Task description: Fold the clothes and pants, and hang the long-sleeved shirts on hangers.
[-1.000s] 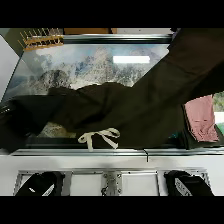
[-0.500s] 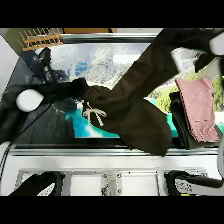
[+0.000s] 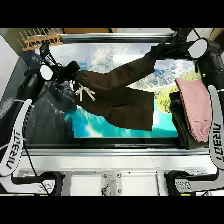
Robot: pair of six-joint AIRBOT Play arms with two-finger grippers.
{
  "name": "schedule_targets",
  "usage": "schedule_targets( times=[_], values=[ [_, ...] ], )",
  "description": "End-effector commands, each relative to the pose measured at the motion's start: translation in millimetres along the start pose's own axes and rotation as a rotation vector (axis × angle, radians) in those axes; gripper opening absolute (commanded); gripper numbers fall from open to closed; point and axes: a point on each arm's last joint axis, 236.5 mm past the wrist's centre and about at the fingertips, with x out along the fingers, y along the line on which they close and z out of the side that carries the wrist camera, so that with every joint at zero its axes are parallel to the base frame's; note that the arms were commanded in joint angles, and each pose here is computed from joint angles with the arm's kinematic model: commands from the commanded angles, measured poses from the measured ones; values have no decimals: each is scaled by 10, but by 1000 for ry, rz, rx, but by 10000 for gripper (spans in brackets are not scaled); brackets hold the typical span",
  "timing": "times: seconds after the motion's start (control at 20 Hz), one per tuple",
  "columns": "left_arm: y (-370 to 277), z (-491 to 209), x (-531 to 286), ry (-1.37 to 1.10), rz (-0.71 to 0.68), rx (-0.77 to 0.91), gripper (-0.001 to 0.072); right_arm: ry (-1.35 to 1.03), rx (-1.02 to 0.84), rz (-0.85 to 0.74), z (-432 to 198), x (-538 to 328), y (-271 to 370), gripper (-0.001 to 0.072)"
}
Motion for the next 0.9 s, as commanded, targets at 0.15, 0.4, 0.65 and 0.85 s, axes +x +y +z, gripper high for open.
schedule_targets(
  times=[0.15,0.4,0.65,0.85],
  values=[
    [534,-293,46,211,124,144,13,236,2,-34,-1005,-380,-18,-2],
    [907,-793,141,301,173,153,13,458,105,-39,-2520,-339,-92,-2],
    [1255,-1288,108,361,217,127,13,650,195,-13,-3592,-361,15,-2],
    [1249,-1356,-167,323,198,156,13,684,191,-23,-3761,-393,-7,-1]
  ],
)
